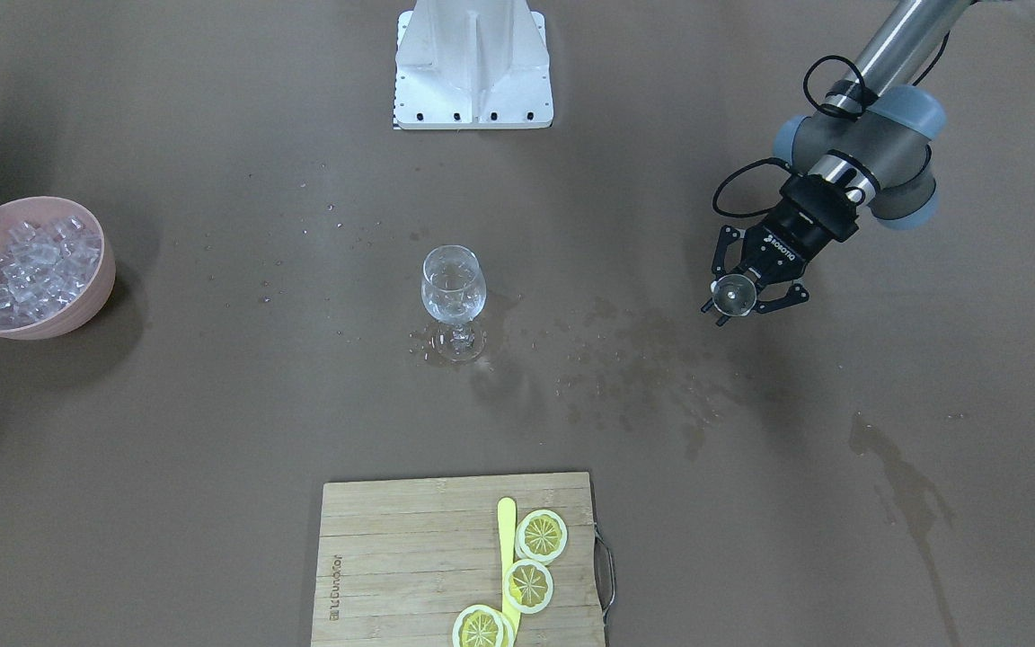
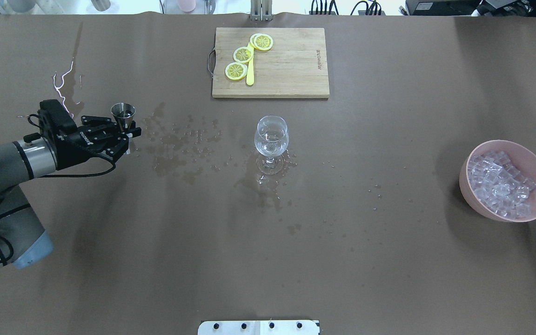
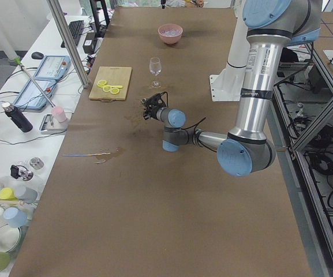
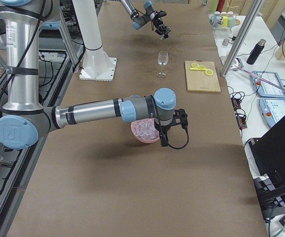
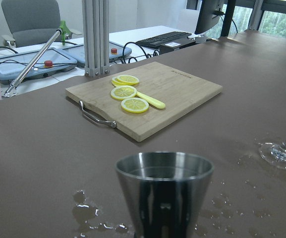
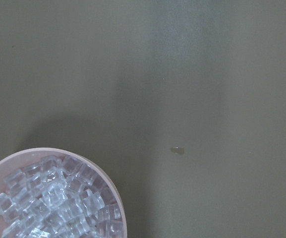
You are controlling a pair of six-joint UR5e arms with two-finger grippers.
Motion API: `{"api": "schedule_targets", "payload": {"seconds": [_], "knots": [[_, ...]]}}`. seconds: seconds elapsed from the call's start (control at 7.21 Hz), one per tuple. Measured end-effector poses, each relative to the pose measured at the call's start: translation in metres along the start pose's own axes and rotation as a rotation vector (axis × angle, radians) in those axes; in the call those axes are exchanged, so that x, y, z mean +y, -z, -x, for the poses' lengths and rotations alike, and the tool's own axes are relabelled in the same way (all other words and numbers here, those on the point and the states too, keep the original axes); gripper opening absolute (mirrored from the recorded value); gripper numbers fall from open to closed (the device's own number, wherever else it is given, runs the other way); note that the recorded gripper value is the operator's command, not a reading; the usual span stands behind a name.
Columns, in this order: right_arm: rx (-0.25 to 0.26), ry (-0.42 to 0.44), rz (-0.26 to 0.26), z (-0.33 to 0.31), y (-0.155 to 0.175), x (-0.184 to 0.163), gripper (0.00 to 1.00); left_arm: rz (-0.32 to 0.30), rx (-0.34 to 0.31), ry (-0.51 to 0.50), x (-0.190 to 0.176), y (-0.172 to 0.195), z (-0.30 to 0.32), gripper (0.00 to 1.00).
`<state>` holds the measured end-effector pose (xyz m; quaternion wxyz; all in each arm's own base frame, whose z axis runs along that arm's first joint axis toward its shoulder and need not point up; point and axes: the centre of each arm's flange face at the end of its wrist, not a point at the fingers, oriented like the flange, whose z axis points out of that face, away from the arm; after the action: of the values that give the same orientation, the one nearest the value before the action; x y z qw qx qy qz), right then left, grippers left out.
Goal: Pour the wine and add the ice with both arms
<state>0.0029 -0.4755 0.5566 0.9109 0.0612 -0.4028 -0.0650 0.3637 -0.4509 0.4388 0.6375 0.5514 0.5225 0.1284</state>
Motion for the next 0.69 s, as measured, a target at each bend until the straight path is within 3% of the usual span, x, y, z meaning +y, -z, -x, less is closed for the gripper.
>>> {"api": "schedule_targets", "payload": {"seconds": [0.42, 0.69], "knots": [[-0.001, -0.022, 0.007, -0.003, -0.003, 0.001, 1.00, -0.055, 0.025, -0.016, -0.044, -0.039, -0.026, 0.00], [-0.013, -0.060, 0.016, -0.005, -0.006, 0.002, 1.00, -0.116, -0.031, -0.105, -0.064, -0.061, -0.049, 0.00]]}}
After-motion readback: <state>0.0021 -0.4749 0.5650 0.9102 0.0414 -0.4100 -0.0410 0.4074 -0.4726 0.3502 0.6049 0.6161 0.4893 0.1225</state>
